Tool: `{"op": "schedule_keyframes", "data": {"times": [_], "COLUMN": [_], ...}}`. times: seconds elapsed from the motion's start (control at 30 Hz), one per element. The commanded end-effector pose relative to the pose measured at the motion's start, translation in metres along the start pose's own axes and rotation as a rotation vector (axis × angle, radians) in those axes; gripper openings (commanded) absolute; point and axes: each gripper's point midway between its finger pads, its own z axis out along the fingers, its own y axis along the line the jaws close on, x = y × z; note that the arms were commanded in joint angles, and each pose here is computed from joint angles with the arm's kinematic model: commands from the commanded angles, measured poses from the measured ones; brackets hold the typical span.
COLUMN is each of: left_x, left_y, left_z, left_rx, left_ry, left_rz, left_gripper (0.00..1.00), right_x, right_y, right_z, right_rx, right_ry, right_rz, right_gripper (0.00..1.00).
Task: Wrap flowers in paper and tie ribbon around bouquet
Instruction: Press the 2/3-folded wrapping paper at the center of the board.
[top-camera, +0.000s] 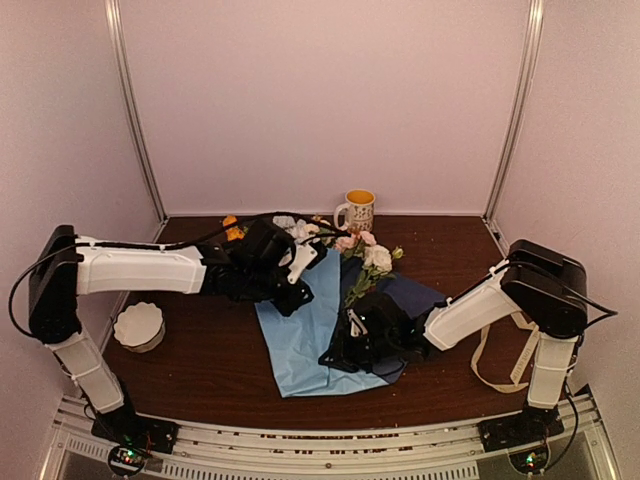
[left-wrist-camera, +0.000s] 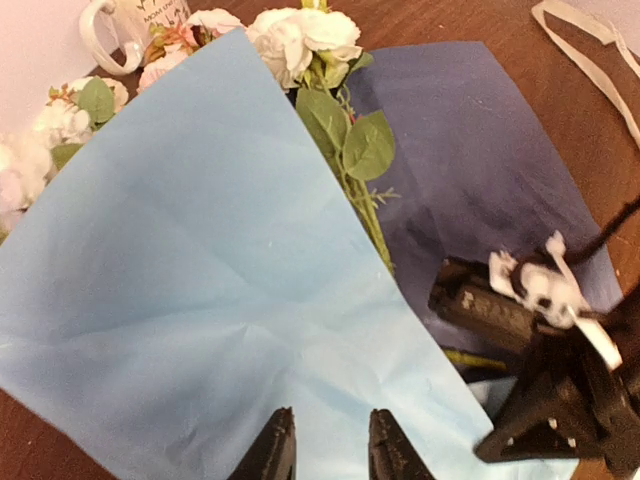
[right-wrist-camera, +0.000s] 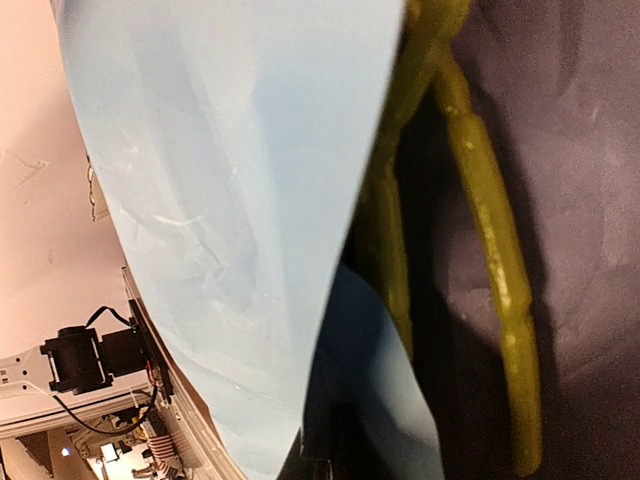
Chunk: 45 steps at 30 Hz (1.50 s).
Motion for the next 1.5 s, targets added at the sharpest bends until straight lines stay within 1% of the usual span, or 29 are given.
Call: {"op": "schedule_keyframes", "data": {"times": [0.0, 0.13, 0.27, 0.3, 0.43, 0.53, 0.6, 0.73, 0.8, 0.87, 0.97, 1.03, 1.07, 1.1, 1.13, 1.17, 1.2, 1.23, 1.3, 1.37, 1.47], "left_x": [-0.013, -0.001, 0.013, 0.019, 0.031, 0.044, 0.051, 0.061, 0.062, 0.064, 0.063, 0.062, 0.062, 0.063, 0.064, 0.063, 0.063, 0.063, 0.061, 0.058, 0.061], "left_y": [-0.004, 0.004, 0.016, 0.014, 0.003, -0.002, -0.003, -0.007, -0.009, -0.01, -0.01, -0.011, -0.011, -0.011, -0.011, -0.011, -0.011, -0.012, -0.012, -0.013, -0.013], "left_z": [0.034, 0.069, 0.094, 0.1, 0.113, 0.121, 0.125, 0.13, 0.13, 0.13, 0.129, 0.128, 0.128, 0.127, 0.127, 0.127, 0.126, 0.126, 0.125, 0.123, 0.123], "left_rx": [0.004, -0.046, -0.118, -0.107, -0.051, -0.031, -0.025, -0.005, 0.006, 0.009, 0.014, 0.018, 0.02, 0.021, 0.021, 0.023, 0.027, 0.033, 0.034, 0.036, 0.038], "left_ry": [0.032, 0.114, 0.199, 0.22, 0.245, 0.262, 0.276, 0.284, 0.278, 0.269, 0.248, 0.235, 0.231, 0.229, 0.225, 0.221, 0.22, 0.22, 0.228, 0.225, 0.238], "left_rz": [-0.041, -0.045, -0.046, -0.052, -0.095, -0.118, -0.127, -0.139, -0.144, -0.147, -0.14, -0.131, -0.124, -0.118, -0.11, -0.104, -0.097, -0.09, -0.093, -0.104, -0.104], "left_gripper": [0.3, 0.3, 0.28, 0.28, 0.28, 0.28, 0.28, 0.28, 0.28, 0.28, 0.29, 0.29, 0.29, 0.29, 0.29, 0.29, 0.3, 0.3, 0.29, 0.3, 0.3], "right_x": [-0.002, -0.001, 0.0, 0.0, 0.002, 0.001, 0.0, 0.003, 0.003, 0.004, -0.004, -0.016, -0.024, -0.032, -0.039, -0.044, -0.045, -0.045, -0.033, -0.011, 0.019], "right_y": [-0.005, -0.004, -0.003, -0.002, -0.002, -0.003, -0.004, -0.005, -0.015, -0.034, -0.057, -0.059, -0.054, -0.045, -0.035, -0.027, -0.025, -0.018, -0.014, -0.011, -0.013], "right_z": [-0.001, -0.003, -0.006, -0.006, -0.012, -0.019, -0.027, -0.055, -0.078, -0.113, -0.185, -0.234, -0.256, -0.276, -0.291, -0.298, -0.3, -0.295, -0.261, -0.22, -0.178], "right_rx": [0.063, 0.072, 0.096, 0.101, 0.139, 0.194, 0.238, 0.359, 0.498, 0.725, 1.102, 1.313, 1.391, 1.453, 1.485, 1.489, 1.463, 1.405, 1.242, 1.03, 0.79], "right_ry": [-0.024, -0.033, -0.043, -0.046, -0.055, -0.064, -0.077, -0.105, -0.126, -0.13, -0.173, -0.253, -0.305, -0.376, -0.455, -0.511, -0.542, -0.57, -0.486, -0.405, -0.344], "right_rz": [-0.037, -0.042, -0.057, -0.061, -0.086, -0.118, -0.14, -0.198, -0.26, -0.357, -0.486, -0.549, -0.566, -0.582, -0.583, -0.583, -0.541, -0.481, -0.391, -0.253, -0.026], "right_gripper": [0.01, 0.02, 0.01, 0.02, 0.02, 0.06, 0.11, 0.17, 0.2, 0.25, 0.25, 0.24, 0.31, 0.45, 0.61, 0.81, 0.96, 1.0, 1.0, 1.0, 0.96]}}
